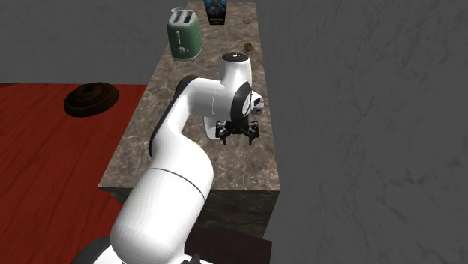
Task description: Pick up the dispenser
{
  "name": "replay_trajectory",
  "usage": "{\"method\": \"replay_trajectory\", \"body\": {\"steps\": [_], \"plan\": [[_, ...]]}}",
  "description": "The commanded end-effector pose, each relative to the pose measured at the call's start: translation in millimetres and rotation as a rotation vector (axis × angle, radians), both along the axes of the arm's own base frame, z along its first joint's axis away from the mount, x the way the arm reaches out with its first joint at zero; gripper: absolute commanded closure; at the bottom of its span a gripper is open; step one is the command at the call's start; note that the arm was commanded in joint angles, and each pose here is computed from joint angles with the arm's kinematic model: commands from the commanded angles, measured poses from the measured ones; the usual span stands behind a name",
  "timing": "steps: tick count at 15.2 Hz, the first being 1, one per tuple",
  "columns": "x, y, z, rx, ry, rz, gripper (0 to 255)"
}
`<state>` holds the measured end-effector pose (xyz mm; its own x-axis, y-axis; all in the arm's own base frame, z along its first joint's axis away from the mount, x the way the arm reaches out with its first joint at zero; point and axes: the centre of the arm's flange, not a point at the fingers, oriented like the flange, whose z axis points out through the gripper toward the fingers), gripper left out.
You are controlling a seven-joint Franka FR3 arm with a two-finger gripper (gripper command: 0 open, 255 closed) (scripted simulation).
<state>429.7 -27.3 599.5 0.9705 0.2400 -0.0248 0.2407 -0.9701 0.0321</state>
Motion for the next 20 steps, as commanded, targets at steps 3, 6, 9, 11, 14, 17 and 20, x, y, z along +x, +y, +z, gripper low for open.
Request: {"method": "replay_trajectory", "body": {"steps": [3,6,9,11,14,17,20], "plan": [[48.5,-10.1,7.4,0.016,-0.023,0.027,0],[84.9,-16.4,12.4,0.029,-0.04,0.047,0],[121.3,-22.1,17.9,0.041,-0.057,0.066,0],[145.6,-25.6,21.8,0.05,-0.068,0.079,0],[182.0,-30.2,28.3,0.062,-0.085,0.099,0],[218.4,-34.2,35.2,0.075,-0.102,0.119,0],[222.9,-34.7,25.6,0.076,-0.104,0.121,0]]}}
